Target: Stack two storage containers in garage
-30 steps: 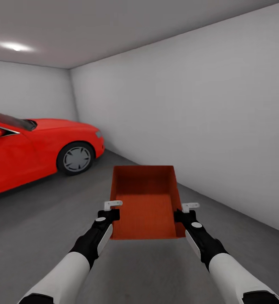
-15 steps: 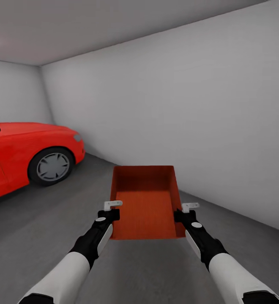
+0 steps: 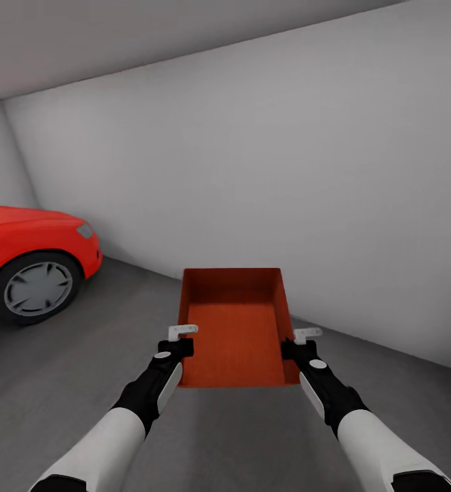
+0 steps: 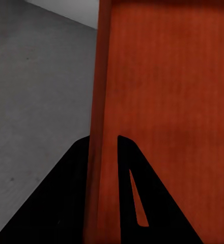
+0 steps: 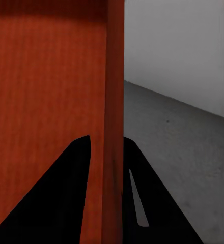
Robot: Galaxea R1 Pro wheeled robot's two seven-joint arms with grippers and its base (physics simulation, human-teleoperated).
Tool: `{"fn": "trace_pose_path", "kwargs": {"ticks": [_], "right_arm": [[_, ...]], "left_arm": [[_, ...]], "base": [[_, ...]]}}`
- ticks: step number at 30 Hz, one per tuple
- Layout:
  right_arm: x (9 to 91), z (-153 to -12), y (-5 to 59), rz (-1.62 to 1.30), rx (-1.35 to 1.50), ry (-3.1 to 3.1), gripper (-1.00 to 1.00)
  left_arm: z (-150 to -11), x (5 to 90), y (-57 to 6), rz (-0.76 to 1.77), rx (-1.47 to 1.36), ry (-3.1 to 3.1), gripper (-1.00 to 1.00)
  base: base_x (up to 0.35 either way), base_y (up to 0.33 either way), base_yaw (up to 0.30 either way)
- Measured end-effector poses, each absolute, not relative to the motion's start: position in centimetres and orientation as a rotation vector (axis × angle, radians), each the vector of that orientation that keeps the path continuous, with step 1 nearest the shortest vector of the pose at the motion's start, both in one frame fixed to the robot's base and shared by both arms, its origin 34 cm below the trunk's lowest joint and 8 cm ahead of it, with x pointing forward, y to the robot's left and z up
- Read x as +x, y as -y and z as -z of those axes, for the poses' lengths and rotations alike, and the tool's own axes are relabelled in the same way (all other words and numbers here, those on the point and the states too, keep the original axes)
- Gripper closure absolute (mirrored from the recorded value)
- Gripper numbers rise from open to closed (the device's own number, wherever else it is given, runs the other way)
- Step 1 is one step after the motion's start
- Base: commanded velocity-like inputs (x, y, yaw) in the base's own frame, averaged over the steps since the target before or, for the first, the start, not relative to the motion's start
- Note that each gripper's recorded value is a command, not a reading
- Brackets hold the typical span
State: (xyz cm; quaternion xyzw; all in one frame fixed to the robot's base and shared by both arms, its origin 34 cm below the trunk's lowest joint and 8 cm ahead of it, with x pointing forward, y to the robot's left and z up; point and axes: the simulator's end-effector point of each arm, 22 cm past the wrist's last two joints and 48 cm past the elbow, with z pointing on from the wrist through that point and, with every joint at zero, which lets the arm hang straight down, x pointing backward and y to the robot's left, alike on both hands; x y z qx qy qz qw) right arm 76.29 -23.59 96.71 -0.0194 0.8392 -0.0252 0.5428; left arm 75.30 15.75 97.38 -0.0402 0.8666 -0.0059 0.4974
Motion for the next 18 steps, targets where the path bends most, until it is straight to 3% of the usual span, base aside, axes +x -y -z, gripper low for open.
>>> {"fn": "trace_pose_path", "kwargs": {"ticks": [18], "right_arm": [[76.29, -96.7, 23.6, 0.06, -0.046, -1.993, 1.0]], "left_arm": [[-97.38, 75.29, -15.74, 0.014, -0.097, -2.098, 1.0]], "base": [[0.321, 0.145, -0.283]]}}
